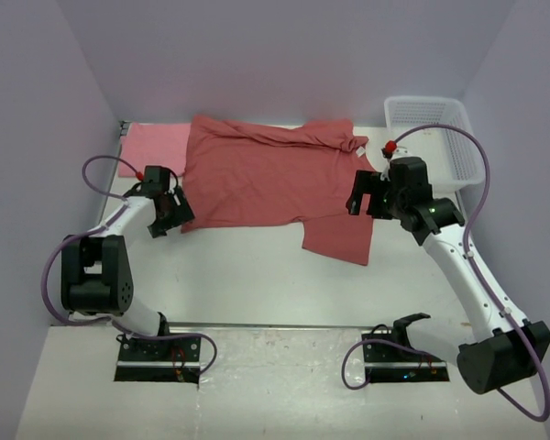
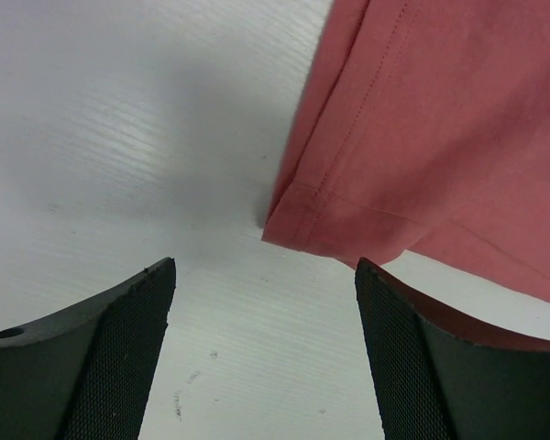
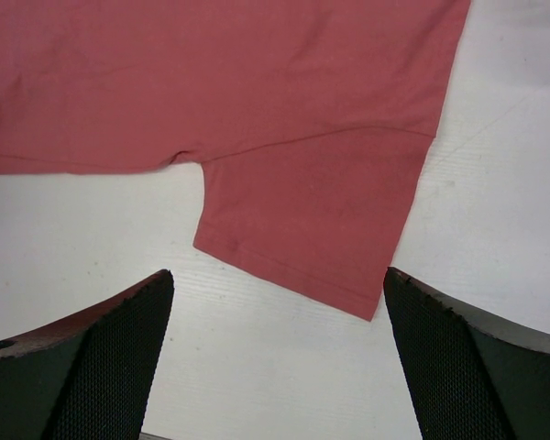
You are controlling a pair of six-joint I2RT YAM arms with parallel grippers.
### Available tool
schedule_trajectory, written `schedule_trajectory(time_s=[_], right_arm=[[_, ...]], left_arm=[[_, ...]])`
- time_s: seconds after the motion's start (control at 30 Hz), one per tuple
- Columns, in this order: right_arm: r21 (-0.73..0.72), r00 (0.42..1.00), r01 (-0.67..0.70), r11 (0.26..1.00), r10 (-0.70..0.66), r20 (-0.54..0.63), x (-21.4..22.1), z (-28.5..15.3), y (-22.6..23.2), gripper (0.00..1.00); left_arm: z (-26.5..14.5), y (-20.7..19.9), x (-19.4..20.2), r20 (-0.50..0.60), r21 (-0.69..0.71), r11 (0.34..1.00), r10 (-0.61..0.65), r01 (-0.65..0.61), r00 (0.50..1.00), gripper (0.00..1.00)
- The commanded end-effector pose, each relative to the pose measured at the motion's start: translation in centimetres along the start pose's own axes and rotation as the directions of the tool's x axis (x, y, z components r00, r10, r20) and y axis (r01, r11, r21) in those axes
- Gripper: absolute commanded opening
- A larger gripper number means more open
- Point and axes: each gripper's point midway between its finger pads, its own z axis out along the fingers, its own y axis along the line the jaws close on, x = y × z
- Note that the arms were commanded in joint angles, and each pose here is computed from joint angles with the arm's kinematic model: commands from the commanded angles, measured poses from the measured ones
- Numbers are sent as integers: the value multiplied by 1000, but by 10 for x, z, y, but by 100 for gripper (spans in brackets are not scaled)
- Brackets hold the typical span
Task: Fold and stack the t-shirts
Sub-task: Flatten out the tshirt
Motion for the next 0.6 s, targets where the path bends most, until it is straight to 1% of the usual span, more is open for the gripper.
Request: schedule_trajectory(time_s=[0.0,0.03,0.13,0.17,0.2,0.37,0.4,0.57], right_arm=[[-34,997,-12,999,15,74,-16,-11,8,96],[-53,997,-10,999,14,69,-16,-11,11,96],[-49,998,-8,999,11,66,-15,-11,11,96],[-42,998,-9,999,11,62,-14,-11,10,96],[-40,998,-9,999,11,60,-13,-10,9,96],[-45,996,-8,999,12,87,-16,-16,9,96],[-47,996,-6,999,10,93,-16,-18,9,96],[-29,995,-6,1000,9,97,-16,-17,5,96]], left_arm=[[2,-8,0,-5,52,999,-13,14,1000,80],[6,-10,4,-25,63,998,-18,19,1000,80],[10,-14,4,-31,85,996,-26,29,999,79],[10,-20,7,-51,119,992,-27,33,998,79],[13,-21,9,-65,119,992,-29,37,997,79],[22,-22,9,-94,102,994,-41,50,995,77],[26,-19,11,-105,81,995,-44,52,993,77],[31,-13,12,-108,48,997,-47,52,993,72]])
